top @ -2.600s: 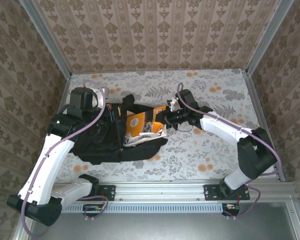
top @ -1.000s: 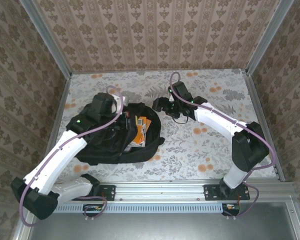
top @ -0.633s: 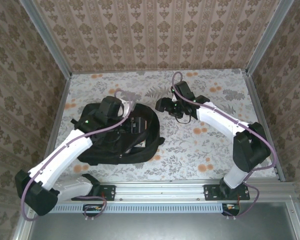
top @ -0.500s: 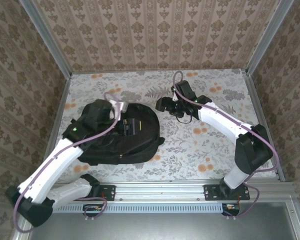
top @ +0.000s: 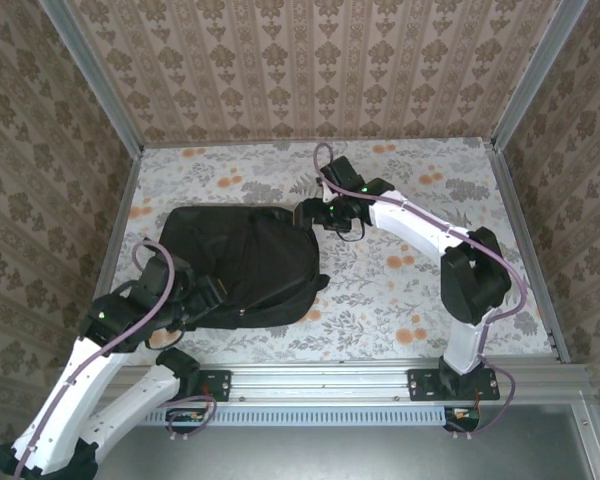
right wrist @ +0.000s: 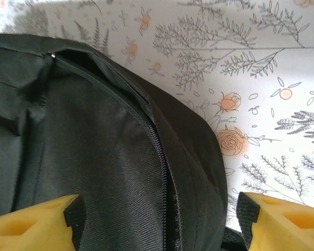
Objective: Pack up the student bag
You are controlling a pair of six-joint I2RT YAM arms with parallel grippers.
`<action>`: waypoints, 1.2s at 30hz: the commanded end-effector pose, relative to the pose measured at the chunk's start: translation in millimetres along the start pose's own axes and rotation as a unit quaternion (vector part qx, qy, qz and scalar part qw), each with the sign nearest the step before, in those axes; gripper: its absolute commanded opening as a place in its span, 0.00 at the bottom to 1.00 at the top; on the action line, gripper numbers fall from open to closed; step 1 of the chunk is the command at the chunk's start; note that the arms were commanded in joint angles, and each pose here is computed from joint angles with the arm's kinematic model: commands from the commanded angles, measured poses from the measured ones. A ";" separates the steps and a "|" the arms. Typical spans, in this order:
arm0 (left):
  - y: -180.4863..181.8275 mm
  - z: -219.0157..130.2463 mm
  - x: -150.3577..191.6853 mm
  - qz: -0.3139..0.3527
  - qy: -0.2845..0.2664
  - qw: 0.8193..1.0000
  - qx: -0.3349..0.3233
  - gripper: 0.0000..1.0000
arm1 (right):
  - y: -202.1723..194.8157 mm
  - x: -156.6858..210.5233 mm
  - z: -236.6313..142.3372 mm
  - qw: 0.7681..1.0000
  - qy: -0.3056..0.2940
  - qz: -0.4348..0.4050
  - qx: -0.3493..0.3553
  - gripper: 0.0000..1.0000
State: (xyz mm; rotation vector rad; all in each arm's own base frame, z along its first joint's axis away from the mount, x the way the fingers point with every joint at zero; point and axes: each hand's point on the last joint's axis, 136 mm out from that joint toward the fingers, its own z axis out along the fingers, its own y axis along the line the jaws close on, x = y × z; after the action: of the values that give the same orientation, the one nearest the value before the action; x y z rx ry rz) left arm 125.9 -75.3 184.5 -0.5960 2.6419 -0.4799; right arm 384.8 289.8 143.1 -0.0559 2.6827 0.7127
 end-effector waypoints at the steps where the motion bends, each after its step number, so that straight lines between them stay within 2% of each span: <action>1: 50.3 8.8 23.1 -0.075 0.032 0.991 -0.106 0.83 | -0.3 7.8 8.0 0.999 0.027 -0.021 0.011 0.77; 4: 54.2 21.1 26.3 -0.088 0.029 0.991 -0.101 0.83 | -0.5 8.5 14.5 0.999 0.033 -0.025 0.016 0.70; 10: 44.9 46.2 25.0 -0.095 0.029 0.992 -0.077 0.83 | -9.9 4.4 24.4 0.998 0.029 -0.030 0.040 0.48; 17: 24.8 61.5 5.8 -0.062 0.016 0.996 -0.060 0.83 | -41.3 -1.4 22.6 0.995 0.009 -0.020 0.100 0.09; 22: 2.2 75.2 -8.5 -0.037 0.020 0.999 -0.032 0.83 | -63.2 -4.8 -2.1 0.993 -0.035 0.013 0.113 0.00; 28: -29.7 79.8 -21.2 -0.003 0.021 1.000 0.015 0.83 | -88.9 -7.5 -28.1 0.990 -0.060 0.049 0.116 0.00; 29: -33.4 81.0 -21.8 -0.001 0.022 1.000 0.023 0.82 | -90.8 -7.8 -30.6 0.990 -0.060 0.053 0.113 0.08; 32: -40.8 82.2 -25.0 0.002 0.017 0.999 0.039 0.81 | -83.8 -8.6 -39.2 0.992 -0.060 0.047 0.100 0.41; 33: -41.7 82.2 -25.9 0.002 0.015 0.999 0.041 0.81 | -79.6 -10.3 -45.1 0.992 -0.066 0.044 0.098 0.48; 36: -43.2 80.4 -28.3 0.005 0.009 0.999 0.044 0.79 | -62.6 -13.1 -68.0 0.991 -0.091 0.027 0.092 0.52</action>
State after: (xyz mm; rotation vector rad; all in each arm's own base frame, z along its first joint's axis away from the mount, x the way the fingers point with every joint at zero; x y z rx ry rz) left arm 189.0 -112.2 124.6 -0.6070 2.6748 -0.5459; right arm 390.8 199.1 133.7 0.1539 2.6484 0.4546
